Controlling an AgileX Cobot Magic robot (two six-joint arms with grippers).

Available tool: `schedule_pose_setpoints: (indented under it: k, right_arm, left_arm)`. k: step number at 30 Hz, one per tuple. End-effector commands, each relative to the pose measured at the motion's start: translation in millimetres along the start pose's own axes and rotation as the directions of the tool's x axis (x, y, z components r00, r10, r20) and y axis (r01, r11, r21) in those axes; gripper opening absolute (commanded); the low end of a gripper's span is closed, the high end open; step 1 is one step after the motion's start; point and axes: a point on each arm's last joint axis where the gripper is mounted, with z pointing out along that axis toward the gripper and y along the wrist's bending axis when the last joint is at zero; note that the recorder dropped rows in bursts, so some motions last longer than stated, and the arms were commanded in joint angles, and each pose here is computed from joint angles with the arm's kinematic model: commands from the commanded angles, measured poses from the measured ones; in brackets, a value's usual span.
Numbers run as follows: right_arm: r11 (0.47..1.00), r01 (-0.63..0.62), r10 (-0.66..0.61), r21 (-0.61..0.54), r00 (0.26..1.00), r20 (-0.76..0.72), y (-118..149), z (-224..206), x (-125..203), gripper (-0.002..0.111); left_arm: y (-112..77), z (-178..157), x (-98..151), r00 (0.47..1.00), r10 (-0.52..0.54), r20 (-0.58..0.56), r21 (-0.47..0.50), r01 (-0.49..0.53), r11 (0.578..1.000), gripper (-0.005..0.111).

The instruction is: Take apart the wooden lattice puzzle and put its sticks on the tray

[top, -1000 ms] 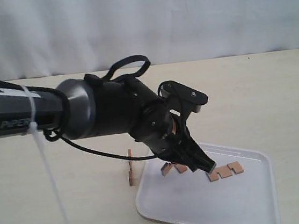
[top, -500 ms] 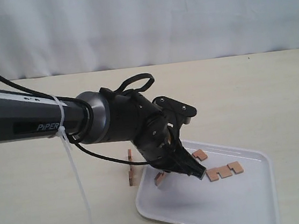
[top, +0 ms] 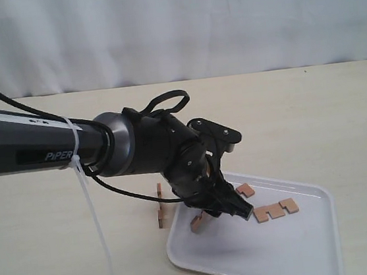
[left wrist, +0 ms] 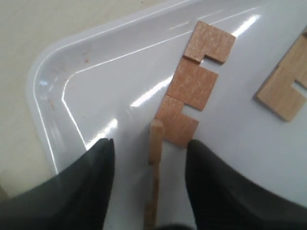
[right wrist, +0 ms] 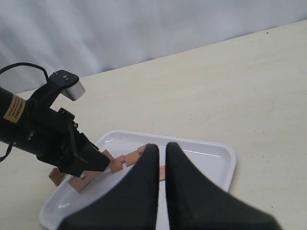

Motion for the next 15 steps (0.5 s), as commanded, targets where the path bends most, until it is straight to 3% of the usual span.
schedule_pose_setpoints:
  k: [1,10,15]
  right_arm:
    - [1.0,0.007,-0.007,-0.005,1.0,0.006,0.2,-0.3,-0.1,0.005]
    - [1.0,0.007,-0.007,-0.005,1.0,0.006,0.2,-0.3,-0.1,0.005]
    - [1.0,0.007,-0.007,-0.005,1.0,0.006,0.2,-0.3,-0.1,0.005]
  left_arm:
    - [1.5,-9.5,-6.7,0.999,0.027,0.037,-0.015,-0.026,1.0,0.049]
    - [16.4,-80.9,-19.3,0.991,0.117,0.071,-0.128,-0.108,0.986,0.049]
    - [35.1,-91.1,-17.1,0.999,0.041,0.034,-0.161,-0.035,0.986,0.049]
